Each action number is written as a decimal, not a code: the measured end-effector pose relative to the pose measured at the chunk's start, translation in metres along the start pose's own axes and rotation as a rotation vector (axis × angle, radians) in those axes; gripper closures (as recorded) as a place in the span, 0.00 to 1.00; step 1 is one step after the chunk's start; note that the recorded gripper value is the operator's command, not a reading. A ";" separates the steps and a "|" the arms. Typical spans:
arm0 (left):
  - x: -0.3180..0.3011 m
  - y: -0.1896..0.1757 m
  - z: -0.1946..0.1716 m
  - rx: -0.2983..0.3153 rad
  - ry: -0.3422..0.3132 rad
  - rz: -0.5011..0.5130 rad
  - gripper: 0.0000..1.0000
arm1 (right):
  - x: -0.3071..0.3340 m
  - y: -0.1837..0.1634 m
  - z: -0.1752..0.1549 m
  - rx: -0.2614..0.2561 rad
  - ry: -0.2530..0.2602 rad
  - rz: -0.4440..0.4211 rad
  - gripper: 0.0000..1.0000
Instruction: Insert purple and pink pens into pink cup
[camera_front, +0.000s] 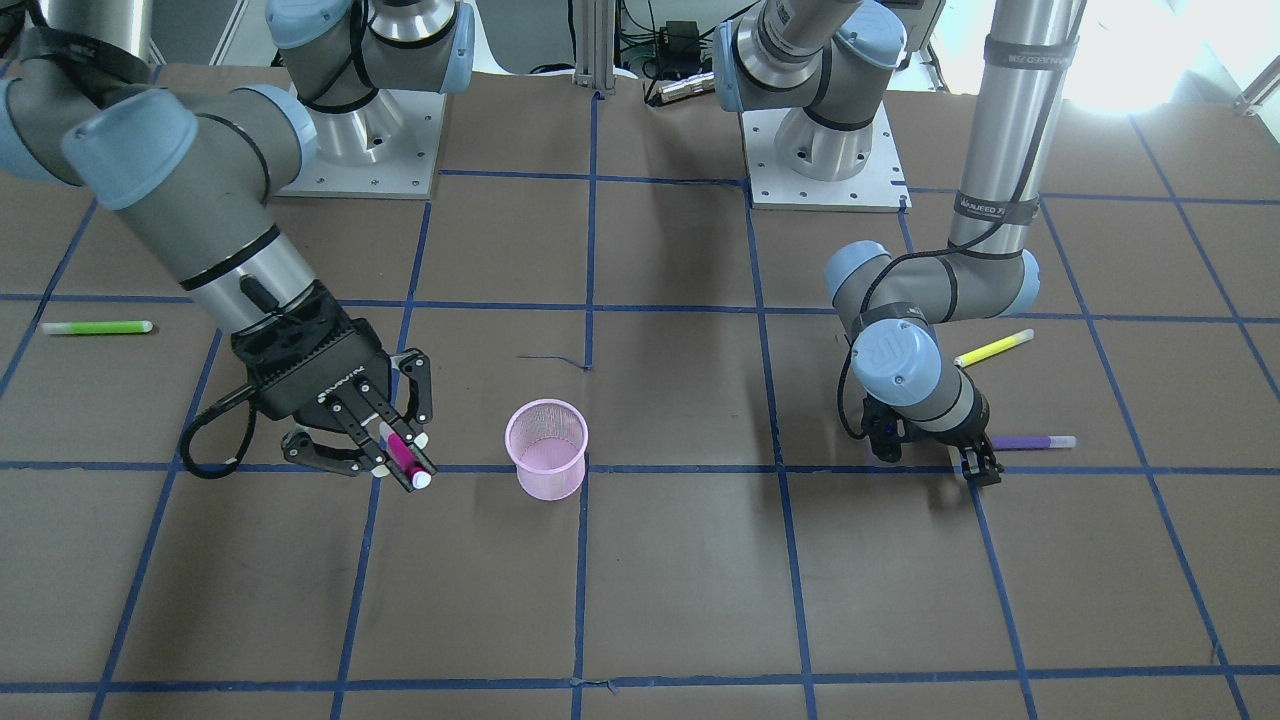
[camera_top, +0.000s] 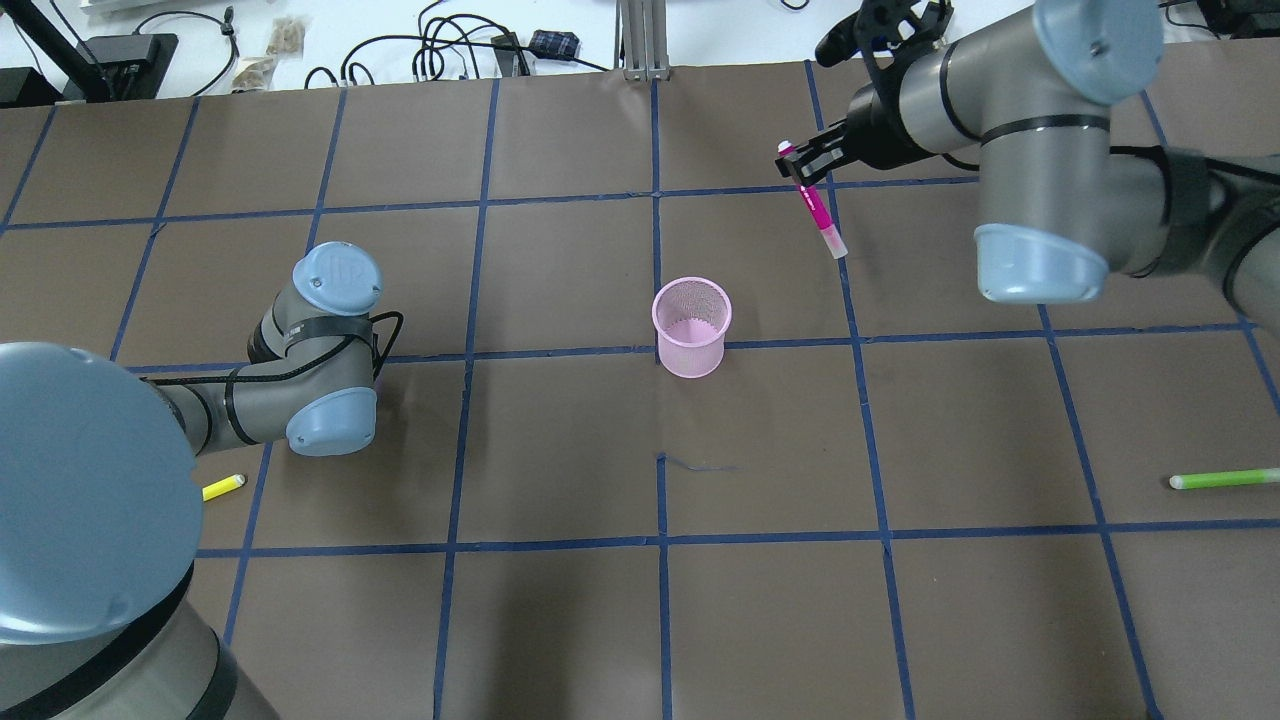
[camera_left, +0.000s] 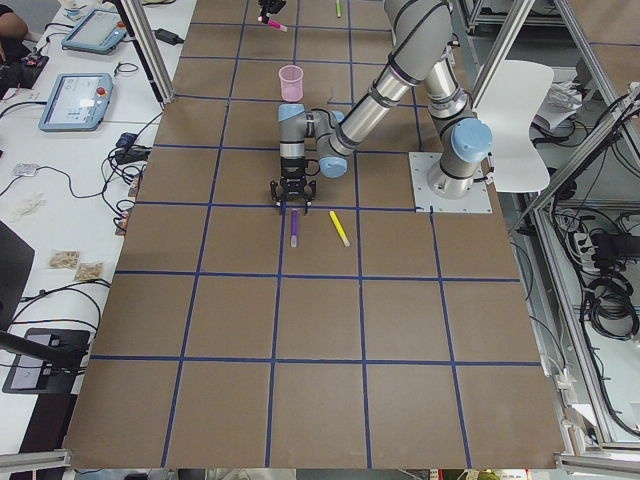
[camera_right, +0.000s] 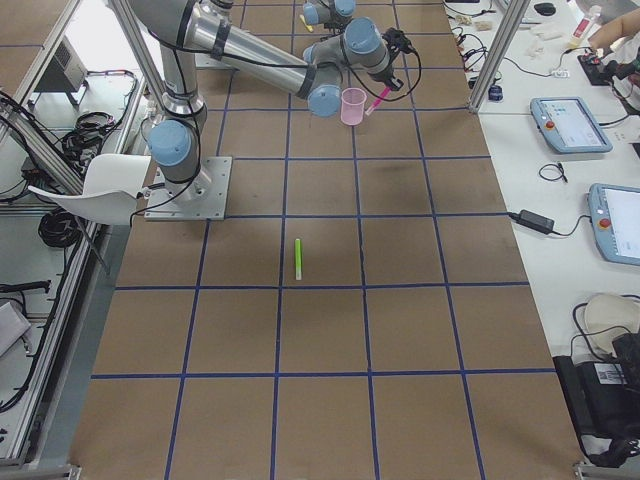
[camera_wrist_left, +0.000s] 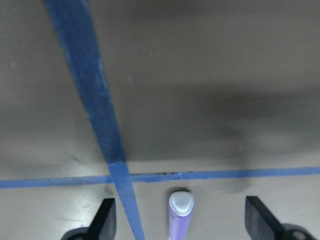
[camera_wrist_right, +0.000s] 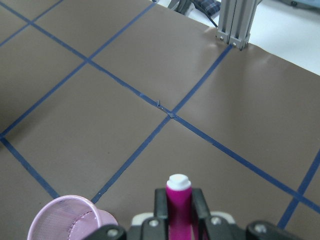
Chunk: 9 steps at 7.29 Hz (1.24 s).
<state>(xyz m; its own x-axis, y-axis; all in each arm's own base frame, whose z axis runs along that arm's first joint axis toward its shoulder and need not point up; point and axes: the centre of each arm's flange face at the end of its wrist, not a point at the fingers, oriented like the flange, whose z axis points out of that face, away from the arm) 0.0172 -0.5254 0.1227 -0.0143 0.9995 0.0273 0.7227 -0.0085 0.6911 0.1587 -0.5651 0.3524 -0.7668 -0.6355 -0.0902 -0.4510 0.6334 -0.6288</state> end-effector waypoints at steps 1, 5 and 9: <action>0.000 0.000 0.000 0.000 -0.001 0.001 0.81 | -0.017 0.015 0.009 0.050 0.018 0.019 1.00; 0.000 0.004 -0.005 -0.001 -0.009 -0.004 1.00 | -0.086 0.022 0.027 0.188 0.033 0.004 1.00; -0.014 0.023 -0.024 0.011 -0.063 -0.019 1.00 | -0.108 0.026 0.054 0.313 0.062 0.032 1.00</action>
<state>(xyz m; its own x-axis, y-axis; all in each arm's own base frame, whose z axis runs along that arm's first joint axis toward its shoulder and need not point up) 0.0173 -0.5400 0.1550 0.0148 0.9994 -0.0318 0.7305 0.0109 0.6829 0.2543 -0.5040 0.3036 -0.8090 -0.5833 -0.0731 -0.2708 0.4802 -0.8343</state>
